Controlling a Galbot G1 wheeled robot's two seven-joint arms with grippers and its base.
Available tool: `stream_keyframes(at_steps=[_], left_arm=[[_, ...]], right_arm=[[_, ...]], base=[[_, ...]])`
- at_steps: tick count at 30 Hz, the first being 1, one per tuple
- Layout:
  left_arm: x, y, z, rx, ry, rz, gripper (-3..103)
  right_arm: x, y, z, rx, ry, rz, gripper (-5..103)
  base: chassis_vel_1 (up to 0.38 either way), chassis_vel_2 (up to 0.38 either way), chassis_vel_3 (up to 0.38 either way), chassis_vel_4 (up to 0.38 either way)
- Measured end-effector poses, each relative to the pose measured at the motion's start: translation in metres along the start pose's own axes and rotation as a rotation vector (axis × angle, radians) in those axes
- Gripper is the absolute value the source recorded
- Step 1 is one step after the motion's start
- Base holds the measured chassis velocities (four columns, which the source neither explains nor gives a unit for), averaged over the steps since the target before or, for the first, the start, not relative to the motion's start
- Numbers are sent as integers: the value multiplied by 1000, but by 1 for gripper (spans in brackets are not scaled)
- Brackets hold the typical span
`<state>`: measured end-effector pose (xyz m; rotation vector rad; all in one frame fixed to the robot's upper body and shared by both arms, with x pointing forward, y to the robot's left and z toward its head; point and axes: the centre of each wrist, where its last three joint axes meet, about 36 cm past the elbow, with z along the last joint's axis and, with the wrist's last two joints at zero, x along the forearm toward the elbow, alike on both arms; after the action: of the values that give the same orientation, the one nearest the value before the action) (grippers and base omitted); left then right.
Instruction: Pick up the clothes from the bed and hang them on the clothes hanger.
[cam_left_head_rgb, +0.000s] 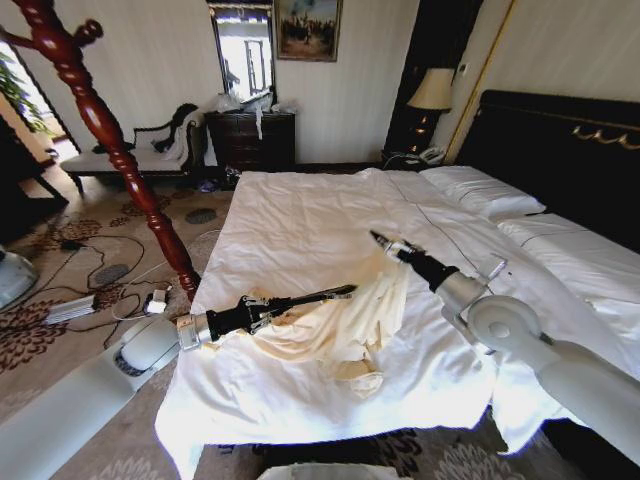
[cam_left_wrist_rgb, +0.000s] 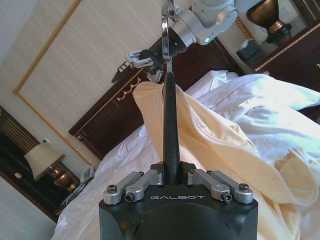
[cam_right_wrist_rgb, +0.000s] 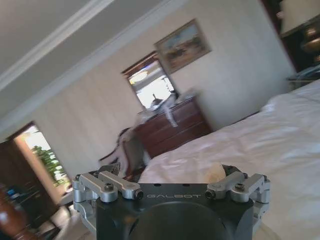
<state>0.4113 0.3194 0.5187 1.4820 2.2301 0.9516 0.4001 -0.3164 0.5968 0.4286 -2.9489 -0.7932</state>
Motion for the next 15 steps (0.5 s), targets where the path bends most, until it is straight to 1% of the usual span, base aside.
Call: stream_keyframes(at_steps=[2,4,5,7,9,10,13,15], left_arm=[[-1,-1,-1,9,-7,-14,15],[-1,-4,-2,23,-12,-34,15],[-1,-4,-2,23,-12,-34,15],[-2,-8,-1,46,-19,-60,15],[-1,-15,0,81,-26,-96,15],[-1,-15,0,81,-26,-96,15],[-1,-27,4,134,-30,-135,15],[-1,-39,7,174,-32,-160,15]], right_arm=[[5,6,-1,-13,1,-6,100],[11,18,-1,-27,8,-50,100],[11,18,-1,-27,8,-50,100],[15,25,1,-28,14,-120,100],[18,30,3,-25,13,-201,100],[18,30,3,-25,13,-201,100],[19,31,6,-31,-10,-304,100],[19,30,7,-37,-40,-387,100]], base=[[0,0,0,0],[0,0,0,0],[0,0,0,0],[0,0,0,0],[0,0,0,0],[0,0,0,0],[0,0,0,0],[0,0,0,0]])
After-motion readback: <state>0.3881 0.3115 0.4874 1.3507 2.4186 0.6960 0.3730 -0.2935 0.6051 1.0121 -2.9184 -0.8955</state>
